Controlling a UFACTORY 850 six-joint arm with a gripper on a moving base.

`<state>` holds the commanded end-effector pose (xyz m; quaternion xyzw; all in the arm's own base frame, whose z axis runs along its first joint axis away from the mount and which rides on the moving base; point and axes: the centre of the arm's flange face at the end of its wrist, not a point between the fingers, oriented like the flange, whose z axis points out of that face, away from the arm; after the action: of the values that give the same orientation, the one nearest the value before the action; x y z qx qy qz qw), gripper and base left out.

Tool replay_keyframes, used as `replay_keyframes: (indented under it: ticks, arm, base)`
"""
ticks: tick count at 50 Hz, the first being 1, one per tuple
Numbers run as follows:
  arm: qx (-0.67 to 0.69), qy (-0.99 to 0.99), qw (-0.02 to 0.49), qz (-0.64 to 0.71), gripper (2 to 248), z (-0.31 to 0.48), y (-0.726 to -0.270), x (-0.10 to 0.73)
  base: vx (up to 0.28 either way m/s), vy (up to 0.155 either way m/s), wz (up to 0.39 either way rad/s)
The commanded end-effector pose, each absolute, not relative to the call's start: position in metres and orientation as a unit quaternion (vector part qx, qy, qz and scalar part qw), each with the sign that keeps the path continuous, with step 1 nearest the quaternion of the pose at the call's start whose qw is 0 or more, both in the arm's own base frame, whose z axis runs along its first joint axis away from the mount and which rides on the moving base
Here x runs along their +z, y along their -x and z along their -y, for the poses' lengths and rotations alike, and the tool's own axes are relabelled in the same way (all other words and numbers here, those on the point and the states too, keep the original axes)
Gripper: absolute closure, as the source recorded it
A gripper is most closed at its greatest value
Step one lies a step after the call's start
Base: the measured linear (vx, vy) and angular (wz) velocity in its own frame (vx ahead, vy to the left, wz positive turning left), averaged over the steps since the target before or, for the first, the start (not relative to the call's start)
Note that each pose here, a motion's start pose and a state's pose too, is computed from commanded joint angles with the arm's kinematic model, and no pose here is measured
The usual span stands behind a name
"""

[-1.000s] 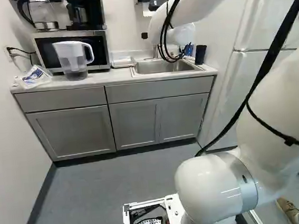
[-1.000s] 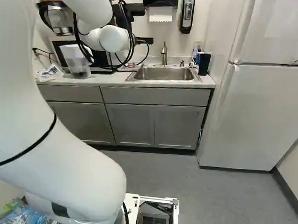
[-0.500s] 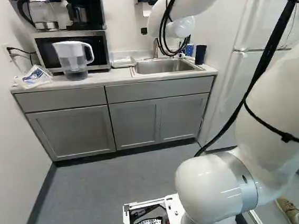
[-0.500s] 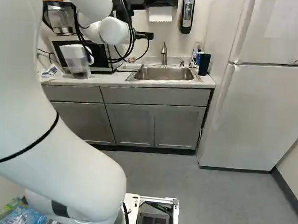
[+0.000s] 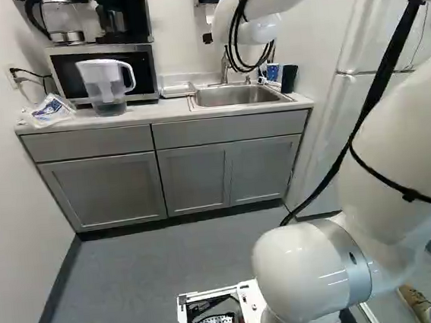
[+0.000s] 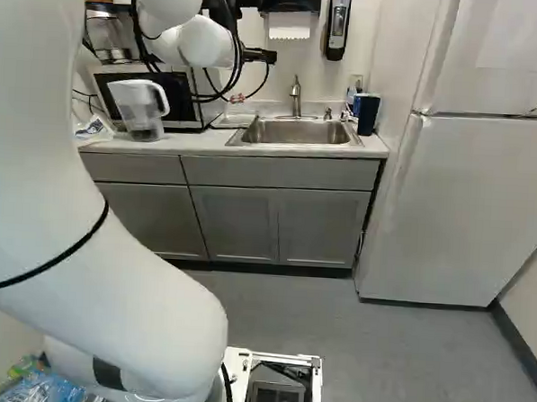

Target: Rinse the cup and place it in the tray

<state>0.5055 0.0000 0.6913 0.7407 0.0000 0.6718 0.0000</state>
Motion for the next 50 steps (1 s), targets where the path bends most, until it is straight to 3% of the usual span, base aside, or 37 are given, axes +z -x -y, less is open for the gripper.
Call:
replay_keyframes:
  ticks: [50]
  arm:
    - [0.684, -0.729, 0.000, 0.000, 3, 0.000, -0.513, 0.724]
  base:
    - [0.000, 0.000, 0.000]
